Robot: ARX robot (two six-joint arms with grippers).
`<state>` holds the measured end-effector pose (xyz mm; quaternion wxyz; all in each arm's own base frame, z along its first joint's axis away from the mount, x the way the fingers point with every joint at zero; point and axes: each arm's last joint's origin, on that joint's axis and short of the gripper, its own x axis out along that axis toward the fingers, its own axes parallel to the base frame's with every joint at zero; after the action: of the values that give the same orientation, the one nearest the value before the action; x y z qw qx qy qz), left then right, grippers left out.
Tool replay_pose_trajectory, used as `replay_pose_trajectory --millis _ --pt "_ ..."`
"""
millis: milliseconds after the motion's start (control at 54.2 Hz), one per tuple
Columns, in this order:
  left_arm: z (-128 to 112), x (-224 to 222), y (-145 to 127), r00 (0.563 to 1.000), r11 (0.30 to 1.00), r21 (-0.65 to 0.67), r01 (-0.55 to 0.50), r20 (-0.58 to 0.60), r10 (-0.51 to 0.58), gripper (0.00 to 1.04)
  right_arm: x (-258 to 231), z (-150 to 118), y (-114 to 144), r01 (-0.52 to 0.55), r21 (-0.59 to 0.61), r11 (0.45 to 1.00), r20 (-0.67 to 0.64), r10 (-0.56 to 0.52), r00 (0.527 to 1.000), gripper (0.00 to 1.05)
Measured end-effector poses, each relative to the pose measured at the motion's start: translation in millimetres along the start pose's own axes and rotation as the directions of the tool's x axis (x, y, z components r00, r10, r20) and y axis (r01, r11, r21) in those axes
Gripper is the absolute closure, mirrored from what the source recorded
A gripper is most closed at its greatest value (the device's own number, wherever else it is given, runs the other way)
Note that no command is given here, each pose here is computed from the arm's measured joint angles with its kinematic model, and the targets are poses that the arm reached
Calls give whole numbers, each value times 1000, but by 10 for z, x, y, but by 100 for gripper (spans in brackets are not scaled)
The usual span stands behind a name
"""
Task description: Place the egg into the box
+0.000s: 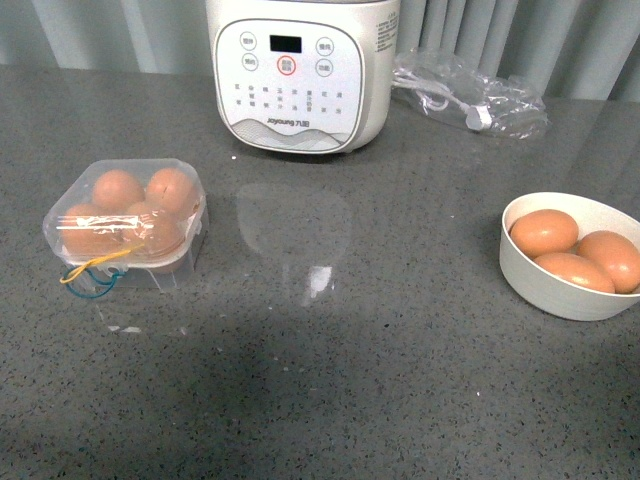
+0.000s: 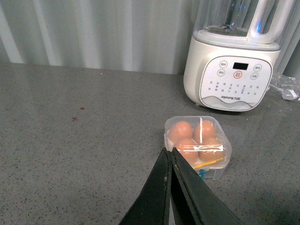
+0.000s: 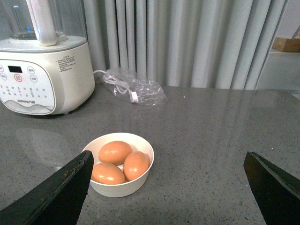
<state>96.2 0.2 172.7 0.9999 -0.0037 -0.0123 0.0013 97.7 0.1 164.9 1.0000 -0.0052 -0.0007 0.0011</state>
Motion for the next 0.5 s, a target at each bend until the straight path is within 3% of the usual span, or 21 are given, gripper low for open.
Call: replay_pose_trajectory --millis 185,314,499 --pt "0 -1 0 1000 1000 0 0 0 0 76 0 0 0 0 0 1000 0 0 1000 7" --pt "0 -1 0 1000 1000 0 0 0 0 47 0 0 0 0 0 1000 0 0 1000 7" --pt "0 -1 0 1000 1000 0 0 0 0 19 0 0 0 0 0 1000 0 0 1000 7"
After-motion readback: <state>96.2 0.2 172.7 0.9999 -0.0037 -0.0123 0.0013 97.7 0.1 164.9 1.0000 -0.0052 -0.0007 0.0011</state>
